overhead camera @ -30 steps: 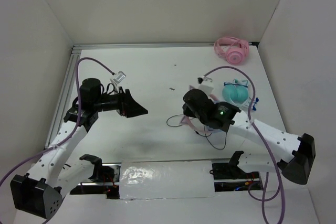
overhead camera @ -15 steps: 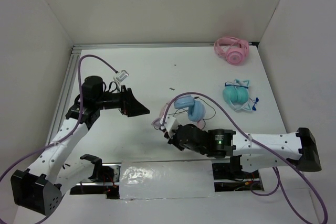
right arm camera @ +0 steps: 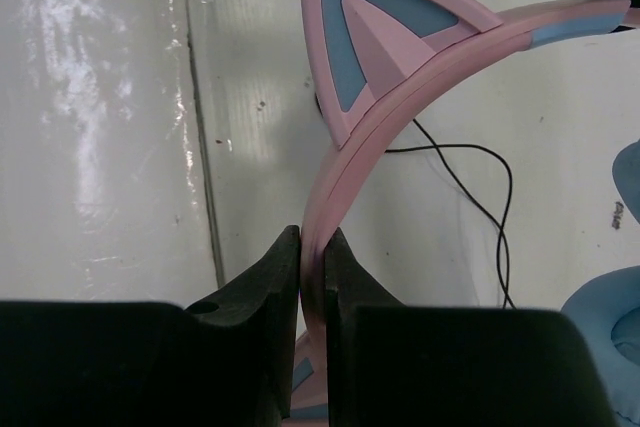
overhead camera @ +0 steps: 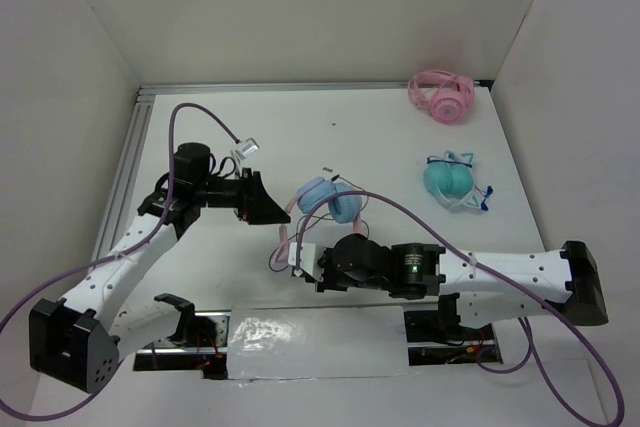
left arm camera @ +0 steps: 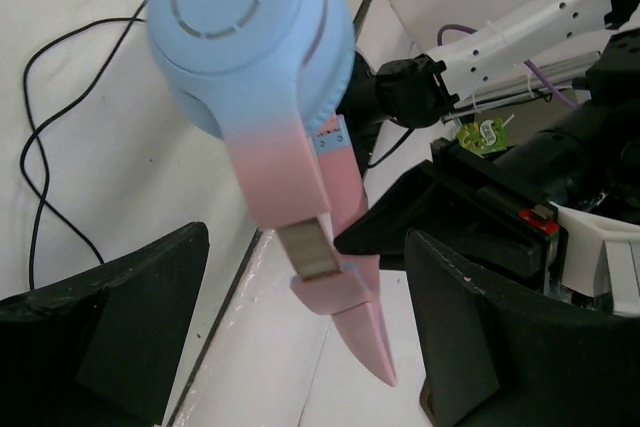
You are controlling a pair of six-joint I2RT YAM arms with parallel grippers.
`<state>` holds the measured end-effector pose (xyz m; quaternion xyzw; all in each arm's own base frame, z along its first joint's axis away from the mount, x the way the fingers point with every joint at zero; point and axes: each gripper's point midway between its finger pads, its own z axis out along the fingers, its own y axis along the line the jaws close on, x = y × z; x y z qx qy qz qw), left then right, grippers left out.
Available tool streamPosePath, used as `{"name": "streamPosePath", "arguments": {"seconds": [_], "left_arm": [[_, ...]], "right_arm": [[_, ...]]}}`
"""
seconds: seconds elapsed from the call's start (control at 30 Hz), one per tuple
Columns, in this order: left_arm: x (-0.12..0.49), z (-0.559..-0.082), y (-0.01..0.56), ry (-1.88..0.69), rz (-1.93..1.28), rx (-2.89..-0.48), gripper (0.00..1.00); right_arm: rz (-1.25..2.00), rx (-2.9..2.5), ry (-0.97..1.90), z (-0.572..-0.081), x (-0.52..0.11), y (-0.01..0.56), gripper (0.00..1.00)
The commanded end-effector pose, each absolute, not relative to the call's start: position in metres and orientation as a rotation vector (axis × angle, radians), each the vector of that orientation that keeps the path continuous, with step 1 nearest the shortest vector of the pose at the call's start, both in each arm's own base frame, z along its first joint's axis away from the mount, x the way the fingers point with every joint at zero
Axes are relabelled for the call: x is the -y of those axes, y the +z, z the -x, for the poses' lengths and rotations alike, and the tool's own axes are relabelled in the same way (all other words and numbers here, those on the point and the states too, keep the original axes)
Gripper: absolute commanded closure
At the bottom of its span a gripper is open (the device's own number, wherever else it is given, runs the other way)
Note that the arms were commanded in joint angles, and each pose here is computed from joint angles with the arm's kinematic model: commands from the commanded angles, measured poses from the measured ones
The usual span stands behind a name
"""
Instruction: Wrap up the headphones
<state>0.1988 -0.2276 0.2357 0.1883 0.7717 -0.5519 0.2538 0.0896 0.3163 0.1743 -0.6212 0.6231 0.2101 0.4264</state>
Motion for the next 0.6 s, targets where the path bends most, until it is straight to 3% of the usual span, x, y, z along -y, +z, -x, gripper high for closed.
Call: {"name": "streamPosePath", "arguments": {"seconds": [0.0,0.27,0.37,0.57], "left_arm": [[0.232,-0.188,0.247,-1.508,-0.605,-2.005,0.09],[0.237,-0.201,0.244,-1.494,-0.616,-2.024,0.2],[0.239,-0.203,0.242,-1.513,-0.623,-2.047,0.3],[0.245,-0.201,0.244,-1.45,-0.651,-2.03,0.28]], "right_arm": [[1.452,-1.425,0.505,-0.105,-0.34,0.224,1.0],[1.554,-1.404,0.512,-0.096,-0.344,0.214,1.0],[1.554,-1.372,0.52,-0.094,-0.34,0.22,1.0],[1.677,-1.295,0.556,-0.078,-0.329,0.22,1.0]]}}
